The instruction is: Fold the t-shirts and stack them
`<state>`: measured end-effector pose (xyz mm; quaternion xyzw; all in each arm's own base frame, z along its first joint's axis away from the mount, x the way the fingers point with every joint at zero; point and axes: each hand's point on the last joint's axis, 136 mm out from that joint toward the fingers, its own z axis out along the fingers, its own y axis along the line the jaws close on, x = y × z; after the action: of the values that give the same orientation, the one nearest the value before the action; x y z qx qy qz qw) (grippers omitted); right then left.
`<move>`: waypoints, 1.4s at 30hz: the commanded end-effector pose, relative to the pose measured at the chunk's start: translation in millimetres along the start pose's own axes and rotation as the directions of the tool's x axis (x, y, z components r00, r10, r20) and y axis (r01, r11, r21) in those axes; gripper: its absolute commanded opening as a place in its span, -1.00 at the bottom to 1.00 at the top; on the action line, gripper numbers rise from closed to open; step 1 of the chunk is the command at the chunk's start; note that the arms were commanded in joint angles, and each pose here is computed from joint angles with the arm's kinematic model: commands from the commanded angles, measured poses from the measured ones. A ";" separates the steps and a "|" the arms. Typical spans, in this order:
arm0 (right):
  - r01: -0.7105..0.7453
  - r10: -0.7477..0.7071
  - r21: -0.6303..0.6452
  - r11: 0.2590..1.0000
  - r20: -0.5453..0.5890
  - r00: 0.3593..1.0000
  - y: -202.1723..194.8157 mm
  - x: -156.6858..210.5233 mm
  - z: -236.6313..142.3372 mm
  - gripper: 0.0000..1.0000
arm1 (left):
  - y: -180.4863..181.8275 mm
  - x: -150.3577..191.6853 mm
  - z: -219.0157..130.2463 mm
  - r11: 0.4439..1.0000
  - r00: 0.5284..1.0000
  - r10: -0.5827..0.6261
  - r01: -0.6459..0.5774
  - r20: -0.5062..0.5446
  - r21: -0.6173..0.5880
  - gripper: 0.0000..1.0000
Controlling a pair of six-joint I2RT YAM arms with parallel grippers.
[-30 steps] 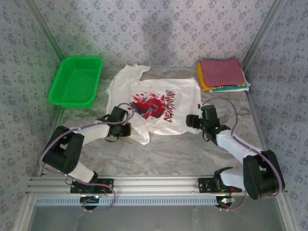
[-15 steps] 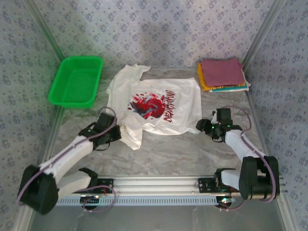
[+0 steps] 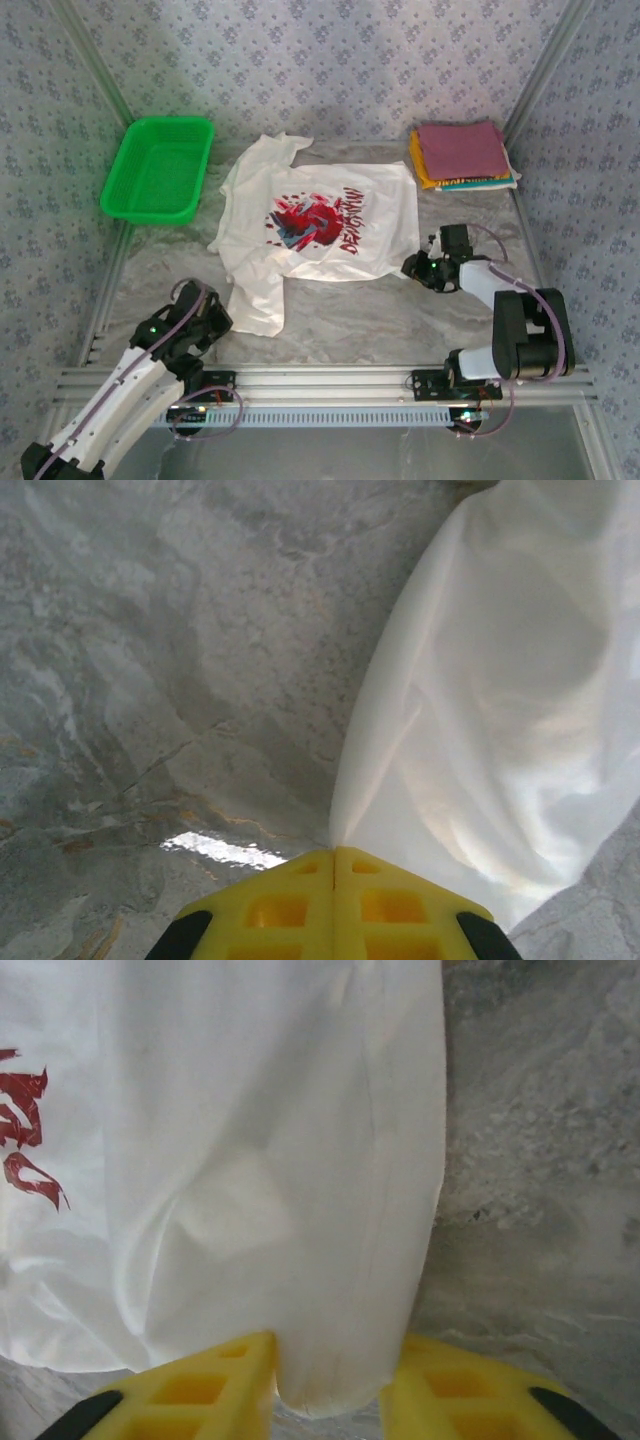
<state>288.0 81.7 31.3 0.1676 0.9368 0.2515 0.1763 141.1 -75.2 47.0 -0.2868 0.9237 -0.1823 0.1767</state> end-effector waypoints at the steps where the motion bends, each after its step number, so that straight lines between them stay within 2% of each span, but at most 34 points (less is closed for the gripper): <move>1: 0.005 -0.005 -0.005 1.000 0.035 0.999 1.2 -5.6 -0.1 -0.61 | 7.9 4.3 -3.8 0.995 0.996 -0.092 0.091 -0.012 -0.030 -1.00; 3: 0.025 -0.025 0.006 1.000 0.041 0.999 2.6 -8.7 -7.0 -0.83 | 9.0 -1.4 -11.9 0.995 0.995 -0.097 0.098 0.020 -0.035 -1.00; 6: 0.040 -0.041 0.026 0.999 0.061 0.997 2.9 -14.6 -22.1 -1.00 | 3.7 -0.9 -17.4 0.991 0.991 -0.136 0.136 0.011 -0.006 -1.00; 9: 0.044 -0.048 0.049 0.998 0.084 0.995 2.6 -19.6 -39.5 -1.00 | -10.3 2.9 -26.0 0.986 0.986 -0.162 0.163 -0.031 0.045 -1.00; 12: 0.014 -0.022 0.106 0.994 0.069 0.997 -7.9 -12.8 -50.6 -1.00 | -6.0 5.4 -42.7 0.984 0.984 -0.175 0.176 -0.040 0.014 -1.00; 16: -0.046 0.039 0.198 0.979 0.037 0.999 -30.1 2.2 -53.5 -1.00 | 17.2 10.8 -55.6 0.975 0.977 -0.213 0.212 -0.023 -0.064 -1.00; 20: -0.095 0.104 0.249 0.964 -0.022 0.994 -47.2 15.7 -42.5 -1.00 | 23.3 35.7 -20.4 0.955 0.946 -0.298 0.295 -0.129 -0.041 -1.00; 22: -0.093 0.107 0.257 0.962 -0.042 0.993 -51.3 16.1 -33.7 -1.00 | 28.5 41.7 -6.2 0.950 0.939 -0.311 0.309 -0.145 -0.041 -1.00; 25: -0.100 0.125 0.258 0.961 -0.084 0.989 -53.7 19.5 -23.7 -1.00 | 35.3 31.7 -16.9 0.948 0.945 -0.318 0.315 -0.075 -0.052 -1.00; 29: -0.086 0.115 0.275 0.958 -0.091 0.989 -57.0 20.3 -23.7 -1.00 | 47.2 0.9 -70.7 0.947 0.945 -0.306 0.315 0.119 -0.068 -1.00; 33: -0.069 0.096 0.289 0.955 -0.082 0.992 -57.2 15.9 -26.1 -1.00 | 5.2 -0.6 -57.9 0.959 0.961 -0.274 0.271 0.039 0.082 -1.00; 35: -0.054 0.079 0.286 0.957 -0.076 0.994 -54.0 12.6 -27.8 -1.00 | -13.9 -6.9 -56.9 0.964 0.971 -0.238 0.232 0.035 0.130 -1.00; 37: -0.036 0.057 0.281 0.959 -0.066 0.996 -50.1 10.3 -30.7 -1.00 | -22.3 -17.5 -66.2 0.976 0.978 -0.196 0.187 0.069 0.113 -1.00; 39: -0.004 0.016 0.277 0.961 -0.042 0.999 -44.1 5.0 -36.6 -1.00 | -32.8 -36.2 -86.0 0.993 0.985 -0.099 0.089 0.142 0.076 -1.00; 42: 0.054 -0.056 0.287 0.957 -0.002 0.998 -34.3 -3.8 -46.7 -1.00 | -59.1 -70.5 -125.8 0.997 0.960 0.009 -0.031 0.279 0.073 -1.00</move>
<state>257.5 37.1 32.3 0.1921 0.9638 0.1322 0.1293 153.3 -62.4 148.8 -0.3120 0.8965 -0.1940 0.2474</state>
